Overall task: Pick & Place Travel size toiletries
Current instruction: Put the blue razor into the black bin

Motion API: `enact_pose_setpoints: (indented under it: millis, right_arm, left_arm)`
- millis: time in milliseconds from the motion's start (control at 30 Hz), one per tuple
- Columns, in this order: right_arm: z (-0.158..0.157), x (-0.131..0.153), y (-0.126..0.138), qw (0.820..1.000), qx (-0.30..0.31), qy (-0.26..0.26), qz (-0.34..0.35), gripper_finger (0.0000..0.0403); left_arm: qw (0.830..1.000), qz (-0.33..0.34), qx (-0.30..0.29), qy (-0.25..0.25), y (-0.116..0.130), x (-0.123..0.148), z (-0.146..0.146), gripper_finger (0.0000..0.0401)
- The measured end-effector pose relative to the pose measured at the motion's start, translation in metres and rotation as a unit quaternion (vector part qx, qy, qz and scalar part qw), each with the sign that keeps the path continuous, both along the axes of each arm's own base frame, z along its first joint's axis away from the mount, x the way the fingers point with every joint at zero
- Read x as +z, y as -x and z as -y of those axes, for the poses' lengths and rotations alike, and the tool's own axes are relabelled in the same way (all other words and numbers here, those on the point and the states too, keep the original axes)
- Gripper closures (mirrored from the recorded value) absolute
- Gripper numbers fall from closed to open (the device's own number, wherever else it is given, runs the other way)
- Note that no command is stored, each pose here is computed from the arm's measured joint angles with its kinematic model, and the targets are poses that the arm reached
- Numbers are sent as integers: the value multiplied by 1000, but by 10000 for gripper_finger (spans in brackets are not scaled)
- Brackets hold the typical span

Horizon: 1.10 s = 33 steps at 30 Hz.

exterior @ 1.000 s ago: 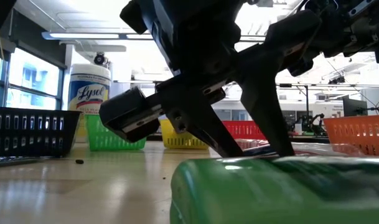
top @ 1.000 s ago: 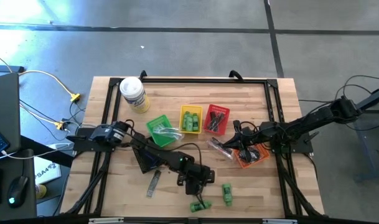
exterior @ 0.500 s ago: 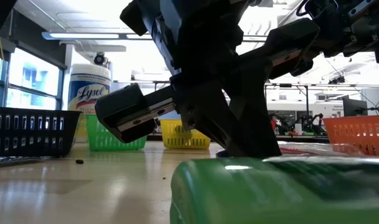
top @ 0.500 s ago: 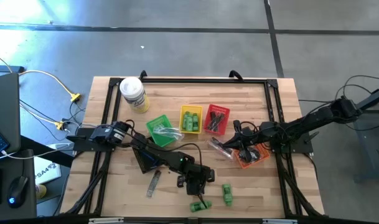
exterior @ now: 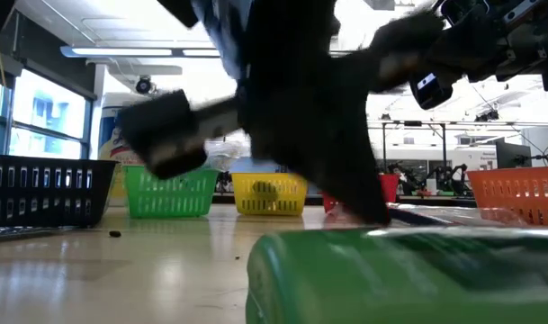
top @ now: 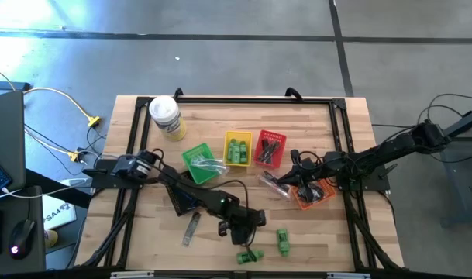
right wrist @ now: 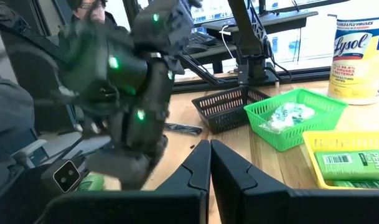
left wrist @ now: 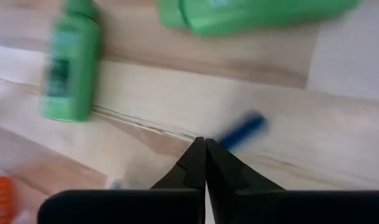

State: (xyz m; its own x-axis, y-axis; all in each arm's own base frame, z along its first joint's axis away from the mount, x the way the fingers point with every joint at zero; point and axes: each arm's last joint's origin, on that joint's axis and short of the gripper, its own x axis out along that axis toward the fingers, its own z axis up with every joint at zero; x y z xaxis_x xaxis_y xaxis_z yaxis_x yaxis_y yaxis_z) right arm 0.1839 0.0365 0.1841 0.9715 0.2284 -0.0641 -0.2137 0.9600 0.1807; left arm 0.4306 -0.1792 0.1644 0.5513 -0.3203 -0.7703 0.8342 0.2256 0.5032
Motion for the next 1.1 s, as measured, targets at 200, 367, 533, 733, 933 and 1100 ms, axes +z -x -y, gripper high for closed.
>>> enact_pose_setpoints:
  millis: [200,367,533,733,933,1100]
  right_arm:
    - [0,0,0,1000,7,0,0,399]
    - [-1,-1,0,1000,9,-8,-5,399]
    - [-1,-4,0,1000,8,-11,-25,399]
    - [-3,-2,1,1000,10,-14,-14,399]
    - [-12,0,2,1000,25,-1,1,399]
    - [-13,1,3,1000,-1,2,5,399]
  left_arm:
    - [999,20,12,22,3,21,1,399]
    - [995,-2,85,50,5,27,-1,399]
    - [984,-50,153,76,23,59,-16,400]
    - [961,-16,224,162,80,124,-45,400]
    - [906,79,286,302,164,145,-77,401]
    - [800,163,390,425,229,129,-111,401]
